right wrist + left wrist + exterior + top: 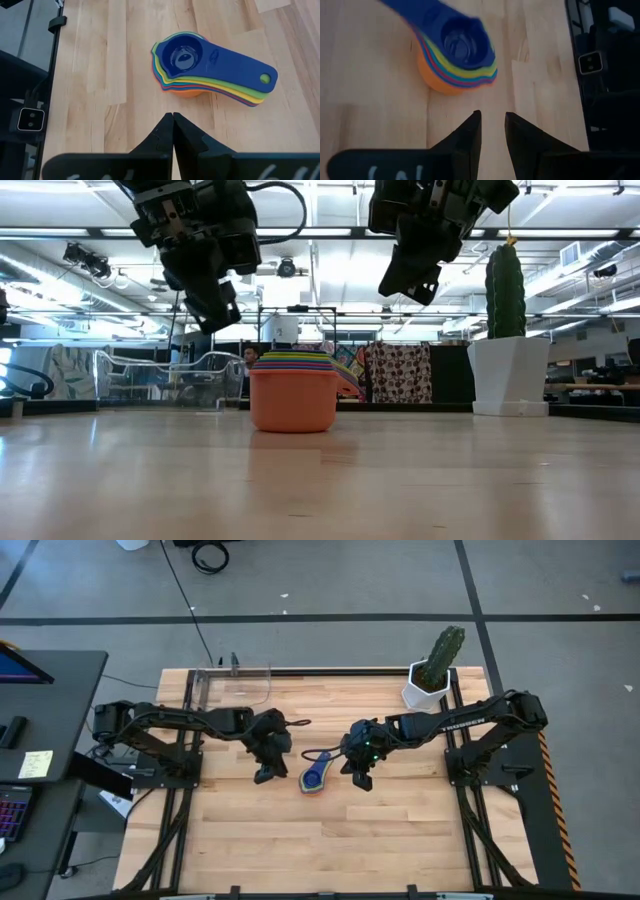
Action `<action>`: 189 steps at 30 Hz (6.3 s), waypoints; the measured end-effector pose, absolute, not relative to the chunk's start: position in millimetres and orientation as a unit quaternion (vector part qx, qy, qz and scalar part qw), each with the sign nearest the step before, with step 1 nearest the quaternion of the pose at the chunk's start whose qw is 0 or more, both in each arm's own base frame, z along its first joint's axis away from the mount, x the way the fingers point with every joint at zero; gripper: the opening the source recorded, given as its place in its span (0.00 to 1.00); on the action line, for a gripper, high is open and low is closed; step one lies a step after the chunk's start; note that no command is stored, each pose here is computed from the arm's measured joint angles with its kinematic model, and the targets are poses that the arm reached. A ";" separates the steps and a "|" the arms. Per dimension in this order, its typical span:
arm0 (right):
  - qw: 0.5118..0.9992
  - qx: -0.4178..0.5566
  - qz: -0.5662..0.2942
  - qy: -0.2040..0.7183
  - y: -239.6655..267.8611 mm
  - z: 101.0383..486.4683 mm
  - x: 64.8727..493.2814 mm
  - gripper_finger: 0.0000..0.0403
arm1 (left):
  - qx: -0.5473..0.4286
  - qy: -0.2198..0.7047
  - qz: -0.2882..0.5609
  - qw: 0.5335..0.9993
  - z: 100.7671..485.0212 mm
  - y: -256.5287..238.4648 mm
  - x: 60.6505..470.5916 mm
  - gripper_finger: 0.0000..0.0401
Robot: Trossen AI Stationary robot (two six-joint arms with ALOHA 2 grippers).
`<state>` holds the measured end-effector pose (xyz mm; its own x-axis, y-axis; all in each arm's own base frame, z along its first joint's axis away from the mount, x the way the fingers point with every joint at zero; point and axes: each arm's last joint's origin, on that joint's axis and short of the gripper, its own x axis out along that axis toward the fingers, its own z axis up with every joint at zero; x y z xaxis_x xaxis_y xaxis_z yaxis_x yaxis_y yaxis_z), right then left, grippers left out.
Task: Nest measuring cups in basket
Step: Put the stacked nesting measuring cups into the transparent bin
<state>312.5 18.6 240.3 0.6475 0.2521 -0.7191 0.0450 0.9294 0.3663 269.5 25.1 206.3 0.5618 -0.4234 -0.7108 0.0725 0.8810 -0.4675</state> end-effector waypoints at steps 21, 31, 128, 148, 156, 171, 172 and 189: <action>0.890 0.179 0.058 0.416 18.6 240.3 312.5 0.04 | -0.193 0.430 -0.118 0.874 207.7 35.2 271.0 0.23; 0.890 0.179 0.058 0.416 18.6 240.3 312.5 0.04 | -0.231 0.400 -0.151 0.874 205.2 56.9 272.9 0.34; 0.956 0.170 0.098 0.217 19.3 273.4 336.0 0.04 | -0.294 0.351 -0.221 0.861 115.7 72.7 329.7 0.78; 0.958 0.169 0.100 0.209 19.4 275.0 336.7 0.04 | -0.301 0.346 -0.228 0.859 112.5 71.3 332.4 0.77; 0.958 0.169 0.100 0.209 19.5 274.9 336.7 0.04 | -0.297 0.343 -0.238 0.859 113.3 67.6 333.8 0.64; 0.958 0.169 0.100 0.209 19.5 274.9 336.7 0.04 | -0.338 0.355 -0.225 0.842 113.3 65.7 334.0 0.41; 0.958 0.169 0.100 0.209 19.5 274.9 336.7 0.04 | -0.343 0.356 -0.223 0.840 113.3 65.7 334.0 0.41; 0.958 0.169 0.099 0.209 19.4 274.9 336.7 0.04 | -0.362 0.361 -0.209 0.833 113.5 65.9 334.1 0.34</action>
